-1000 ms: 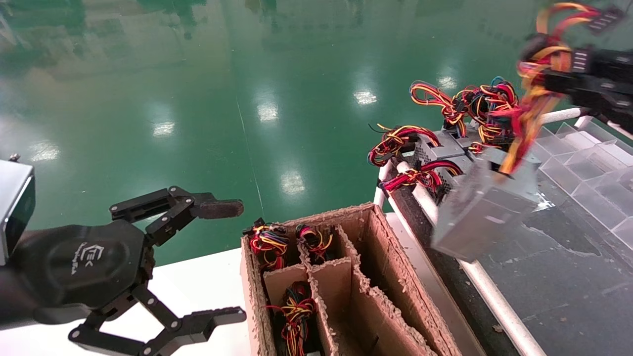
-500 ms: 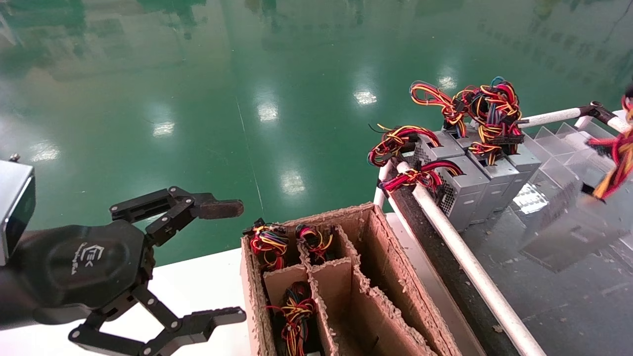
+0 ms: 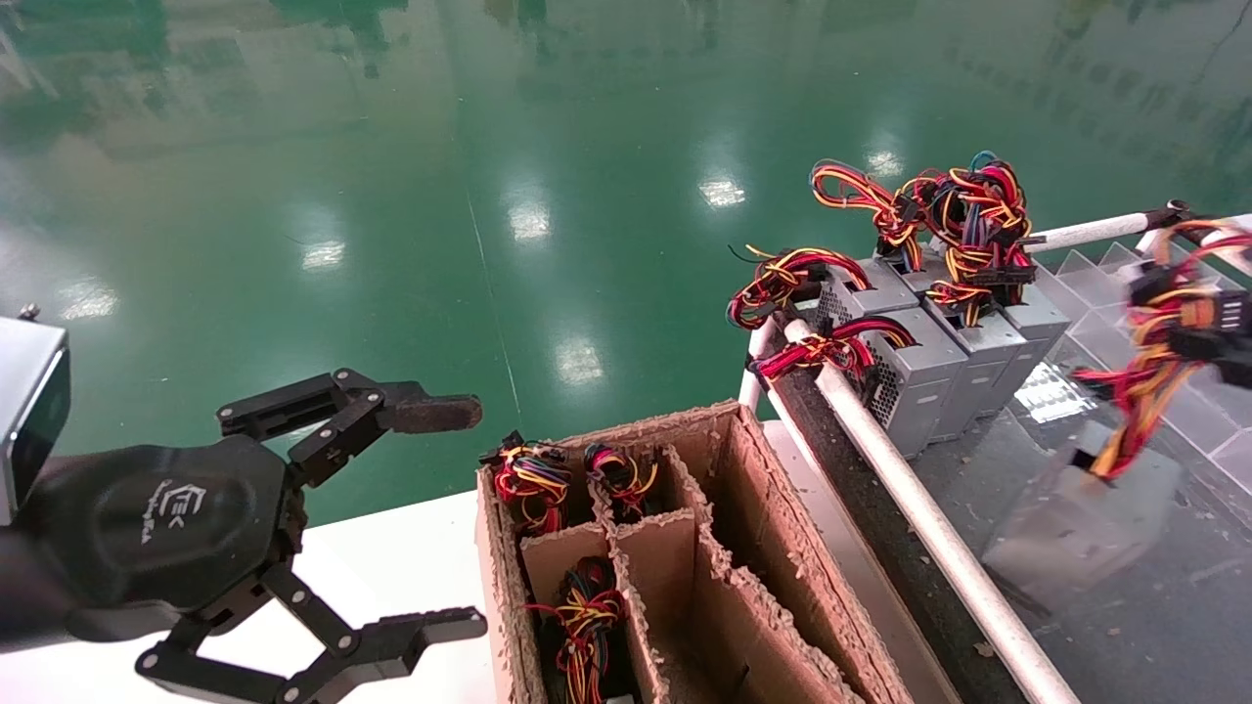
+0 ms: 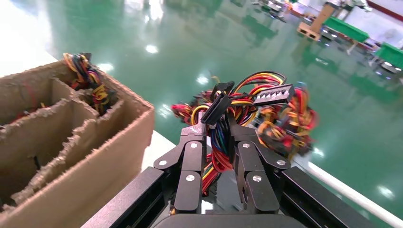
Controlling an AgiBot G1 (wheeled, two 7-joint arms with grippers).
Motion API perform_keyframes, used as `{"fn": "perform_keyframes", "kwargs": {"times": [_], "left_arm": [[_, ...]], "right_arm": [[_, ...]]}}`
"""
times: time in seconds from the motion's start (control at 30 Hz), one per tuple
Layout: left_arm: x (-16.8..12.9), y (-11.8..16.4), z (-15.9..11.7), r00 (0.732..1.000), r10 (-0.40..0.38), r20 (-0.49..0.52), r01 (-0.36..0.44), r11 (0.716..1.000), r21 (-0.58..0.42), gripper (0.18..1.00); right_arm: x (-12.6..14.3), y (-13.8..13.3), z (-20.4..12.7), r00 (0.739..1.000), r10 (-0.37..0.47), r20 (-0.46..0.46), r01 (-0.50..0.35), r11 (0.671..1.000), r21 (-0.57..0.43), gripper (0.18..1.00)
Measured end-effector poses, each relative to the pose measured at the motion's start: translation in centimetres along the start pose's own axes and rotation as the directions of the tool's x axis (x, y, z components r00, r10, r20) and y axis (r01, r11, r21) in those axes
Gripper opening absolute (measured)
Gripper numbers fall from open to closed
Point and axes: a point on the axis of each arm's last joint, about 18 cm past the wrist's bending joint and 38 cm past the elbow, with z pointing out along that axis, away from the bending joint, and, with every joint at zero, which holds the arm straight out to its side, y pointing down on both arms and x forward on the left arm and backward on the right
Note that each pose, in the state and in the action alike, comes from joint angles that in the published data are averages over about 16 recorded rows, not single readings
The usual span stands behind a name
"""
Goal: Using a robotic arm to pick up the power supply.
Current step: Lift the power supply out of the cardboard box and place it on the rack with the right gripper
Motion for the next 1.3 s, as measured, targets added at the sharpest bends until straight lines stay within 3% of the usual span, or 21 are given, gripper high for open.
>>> {"fn": "perform_keyframes", "kwargs": {"times": [0.37,0.83,1.3], "left_arm": [[0.0,0.0,0.0,1.000,0.000,0.000,0.000,1.000,0.000,1.001],[0.0,0.0,0.0,1.000,0.000,0.000,0.000,1.000,0.000,1.001],[0.0,0.0,0.0,1.000,0.000,0.000,0.000,1.000,0.000,1.001]], "right_arm": [[-0.7,1.3,4.3,1.000,0.002,0.019,-0.002,1.000,0.011,0.266],[0.2,1.5,9.0,0.999,0.001,0.034,-0.002,0.999,0.039,0.266],[1.3,1.6,11.1,0.999,0.014,0.052,-0.017,0.998,0.058,0.270]]}}
